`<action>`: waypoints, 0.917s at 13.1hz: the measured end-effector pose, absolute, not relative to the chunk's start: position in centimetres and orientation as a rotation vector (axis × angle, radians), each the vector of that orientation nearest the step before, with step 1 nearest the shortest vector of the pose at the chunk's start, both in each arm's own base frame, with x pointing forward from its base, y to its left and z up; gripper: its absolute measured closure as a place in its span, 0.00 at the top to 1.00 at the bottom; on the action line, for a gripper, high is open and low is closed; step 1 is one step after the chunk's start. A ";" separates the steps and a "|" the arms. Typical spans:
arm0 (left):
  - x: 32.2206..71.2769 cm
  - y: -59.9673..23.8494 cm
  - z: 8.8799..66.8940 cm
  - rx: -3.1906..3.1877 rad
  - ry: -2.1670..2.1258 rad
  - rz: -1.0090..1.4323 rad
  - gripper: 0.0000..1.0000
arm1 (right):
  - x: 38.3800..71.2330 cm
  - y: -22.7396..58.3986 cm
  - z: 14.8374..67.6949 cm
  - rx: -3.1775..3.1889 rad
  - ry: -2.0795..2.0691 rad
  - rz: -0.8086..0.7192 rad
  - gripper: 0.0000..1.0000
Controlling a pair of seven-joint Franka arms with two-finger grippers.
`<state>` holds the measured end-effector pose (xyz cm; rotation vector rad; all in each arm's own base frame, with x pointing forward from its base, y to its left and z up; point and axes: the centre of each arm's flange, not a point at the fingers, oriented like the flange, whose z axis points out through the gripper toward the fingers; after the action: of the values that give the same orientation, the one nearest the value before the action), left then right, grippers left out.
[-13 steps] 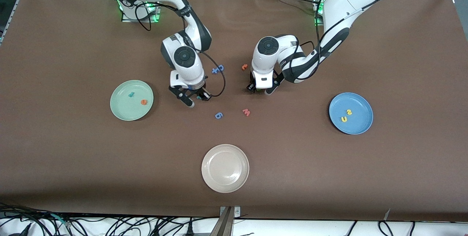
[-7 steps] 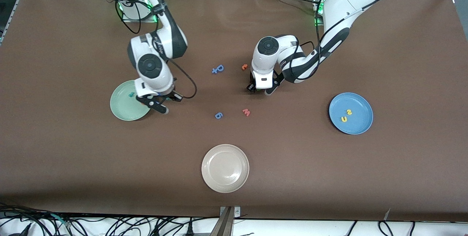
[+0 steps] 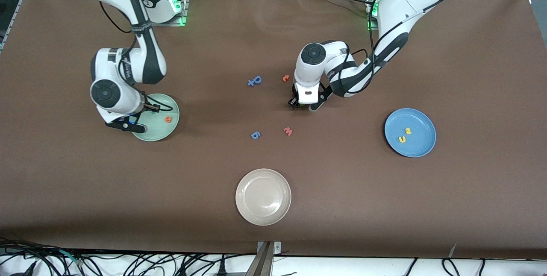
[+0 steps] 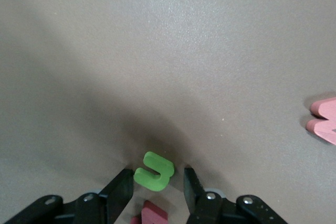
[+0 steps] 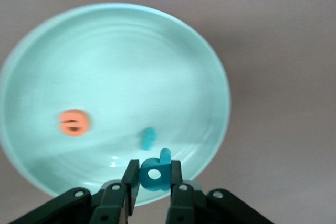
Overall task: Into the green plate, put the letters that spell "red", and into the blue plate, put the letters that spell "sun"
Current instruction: 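Carry the blue d to the green plate with the right gripper and release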
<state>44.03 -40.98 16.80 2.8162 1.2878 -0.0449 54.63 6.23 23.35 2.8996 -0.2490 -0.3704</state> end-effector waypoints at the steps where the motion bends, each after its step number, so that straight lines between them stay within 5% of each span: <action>1: 44.1 -40.9 16.8 2.822 1.277 -0.044 0.50 | 54.6 5.4 23.1 2.901 -0.239 -0.383 0.27; 4: 44.1 -40.9 16.8 2.846 1.229 -0.043 0.51 | 54.5 5.5 22.8 2.902 -0.215 -0.394 0.28; 10: 44.1 -40.8 16.7 2.862 1.194 -0.041 0.52 | 54.8 6.1 23.0 2.917 -0.215 -0.378 0.90; 12: 44.3 -40.6 16.6 2.873 1.179 -0.039 0.52 | 55.7 6.7 24.1 2.932 -0.209 -0.344 0.99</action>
<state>44.28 -40.57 16.60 2.8735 1.1794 -0.0386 55.74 6.70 24.13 2.9322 -0.2086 -0.3436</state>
